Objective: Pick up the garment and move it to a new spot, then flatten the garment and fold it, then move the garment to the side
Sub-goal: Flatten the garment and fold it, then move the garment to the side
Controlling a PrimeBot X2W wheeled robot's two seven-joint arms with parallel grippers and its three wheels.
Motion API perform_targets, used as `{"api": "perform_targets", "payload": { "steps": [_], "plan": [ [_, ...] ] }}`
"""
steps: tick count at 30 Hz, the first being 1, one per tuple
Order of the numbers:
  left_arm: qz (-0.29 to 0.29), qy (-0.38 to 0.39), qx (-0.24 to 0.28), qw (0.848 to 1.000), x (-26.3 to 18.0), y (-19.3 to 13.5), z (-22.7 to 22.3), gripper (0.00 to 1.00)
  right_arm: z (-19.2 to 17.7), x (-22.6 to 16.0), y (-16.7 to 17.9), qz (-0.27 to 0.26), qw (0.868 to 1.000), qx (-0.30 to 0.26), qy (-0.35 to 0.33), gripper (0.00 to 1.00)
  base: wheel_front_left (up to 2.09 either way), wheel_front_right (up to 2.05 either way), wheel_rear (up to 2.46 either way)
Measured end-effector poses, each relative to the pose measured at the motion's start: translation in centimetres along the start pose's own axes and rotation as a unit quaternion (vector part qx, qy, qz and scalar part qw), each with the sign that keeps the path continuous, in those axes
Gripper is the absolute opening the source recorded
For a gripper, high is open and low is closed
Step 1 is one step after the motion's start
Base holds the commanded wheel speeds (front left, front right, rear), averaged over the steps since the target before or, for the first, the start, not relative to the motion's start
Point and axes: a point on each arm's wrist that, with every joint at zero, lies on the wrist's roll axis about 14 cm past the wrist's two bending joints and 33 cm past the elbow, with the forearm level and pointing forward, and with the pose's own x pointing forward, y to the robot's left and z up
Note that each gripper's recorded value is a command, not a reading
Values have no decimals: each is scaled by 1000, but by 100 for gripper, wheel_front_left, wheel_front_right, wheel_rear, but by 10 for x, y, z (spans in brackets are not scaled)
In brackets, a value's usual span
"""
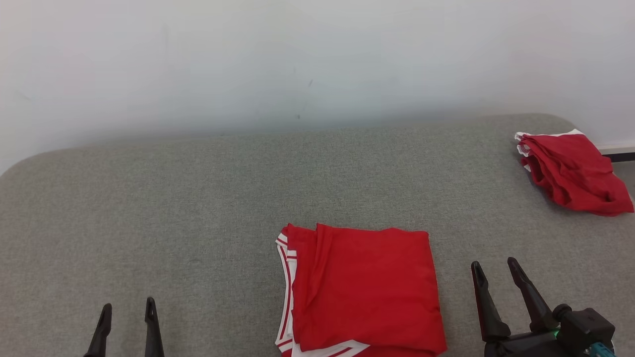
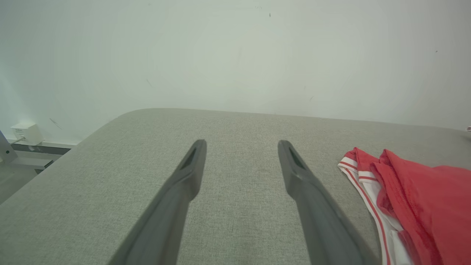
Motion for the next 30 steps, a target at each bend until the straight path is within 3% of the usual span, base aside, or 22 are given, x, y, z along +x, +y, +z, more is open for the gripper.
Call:
{"api": "perform_targets", "payload": {
  "steps": [18,24,30],
  "plan": [
    [-4,6,-1,1000,0,-1,-4,100,-1,16,7,18,1000,-7,3,100,0,0,0],
    [-2,11,0,1000,1,-1,-7,100,-23,31,2,26,998,-28,44,100,0,0,0],
    [-1,14,0,1000,7,-3,-10,100,-63,45,-5,25,991,-38,127,100,0,0,0]
  ]
}}
